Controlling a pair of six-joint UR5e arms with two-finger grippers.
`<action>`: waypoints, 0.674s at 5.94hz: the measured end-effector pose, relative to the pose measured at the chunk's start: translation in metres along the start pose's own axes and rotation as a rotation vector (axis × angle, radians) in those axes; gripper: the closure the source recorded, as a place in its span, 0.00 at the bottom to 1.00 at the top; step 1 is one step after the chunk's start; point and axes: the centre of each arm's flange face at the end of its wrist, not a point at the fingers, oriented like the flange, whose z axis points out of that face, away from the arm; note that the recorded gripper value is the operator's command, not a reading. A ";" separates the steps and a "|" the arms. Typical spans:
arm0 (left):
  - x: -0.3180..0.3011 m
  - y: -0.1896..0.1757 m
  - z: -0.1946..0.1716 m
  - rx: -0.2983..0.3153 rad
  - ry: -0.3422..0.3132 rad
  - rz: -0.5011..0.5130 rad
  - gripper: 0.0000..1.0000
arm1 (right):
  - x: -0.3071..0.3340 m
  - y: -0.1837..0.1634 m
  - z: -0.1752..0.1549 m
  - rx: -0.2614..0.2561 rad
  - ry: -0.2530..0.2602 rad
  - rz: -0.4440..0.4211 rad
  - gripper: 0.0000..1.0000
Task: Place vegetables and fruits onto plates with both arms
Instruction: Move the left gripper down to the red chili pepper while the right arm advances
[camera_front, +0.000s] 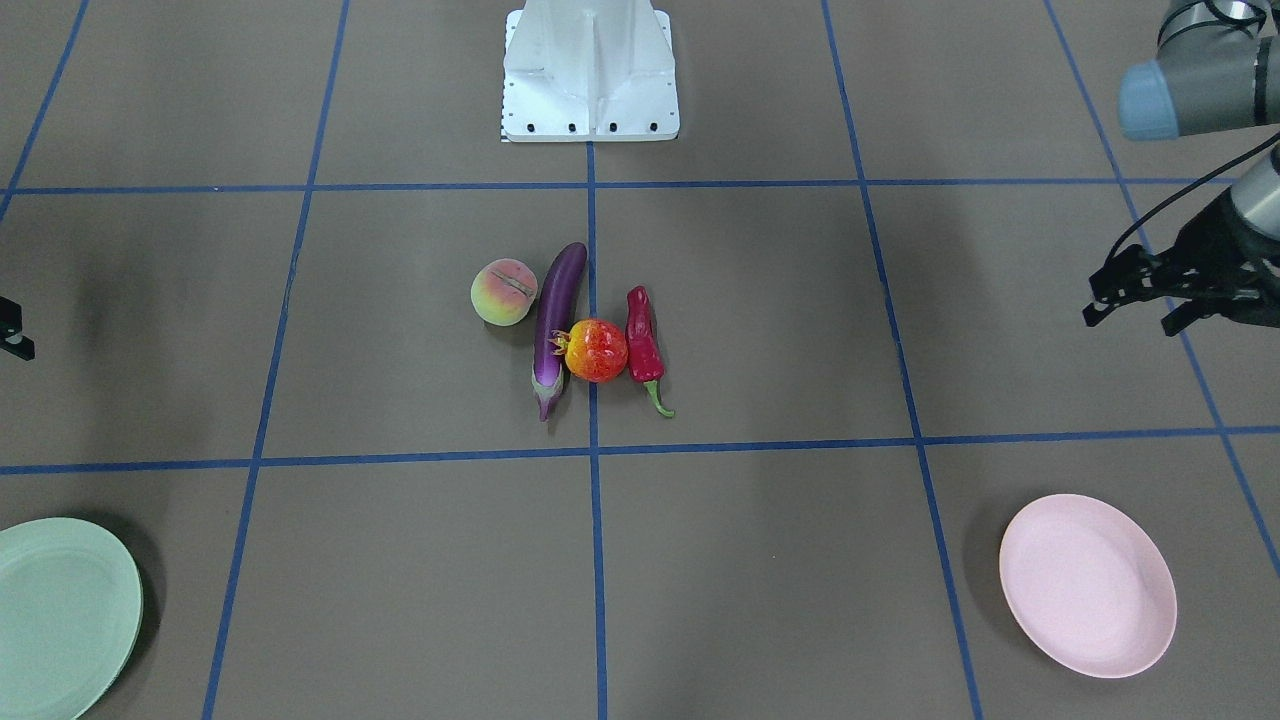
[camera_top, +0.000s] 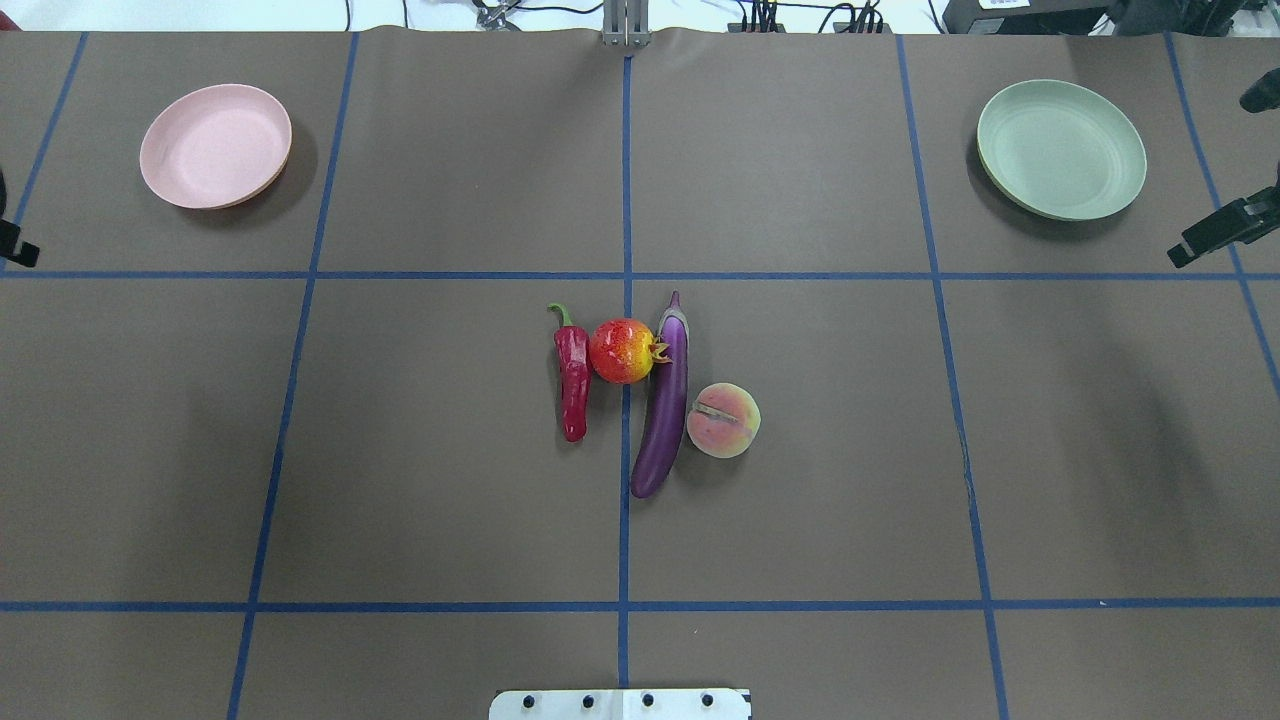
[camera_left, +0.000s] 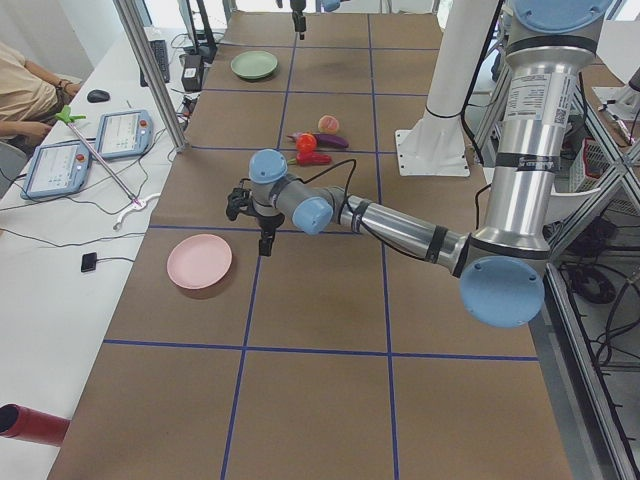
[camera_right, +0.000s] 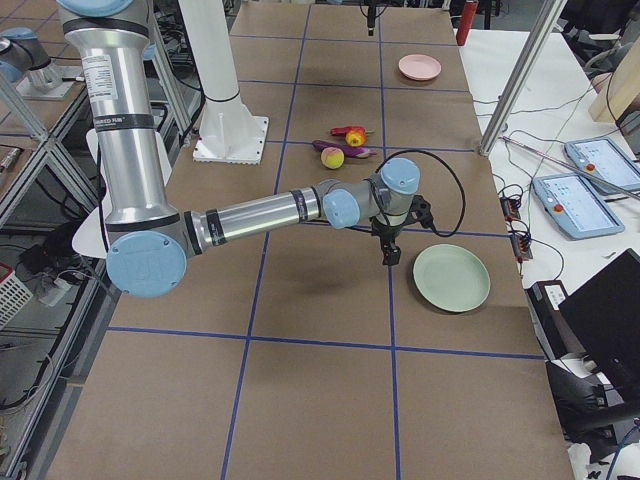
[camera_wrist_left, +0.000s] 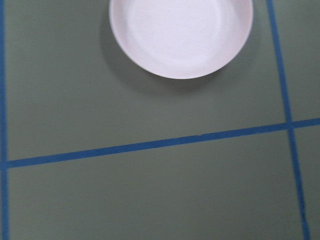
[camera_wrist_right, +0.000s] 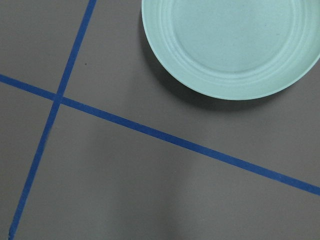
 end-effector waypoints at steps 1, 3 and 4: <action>0.072 -0.001 0.023 -0.007 0.014 -0.029 0.06 | -0.012 -0.005 0.006 -0.006 0.002 0.005 0.00; 0.227 0.013 0.057 -0.070 0.029 -0.044 0.04 | -0.023 -0.010 0.011 -0.008 0.008 0.000 0.00; 0.293 0.030 0.070 -0.099 0.011 -0.022 0.00 | -0.024 -0.010 0.012 -0.010 0.009 0.000 0.00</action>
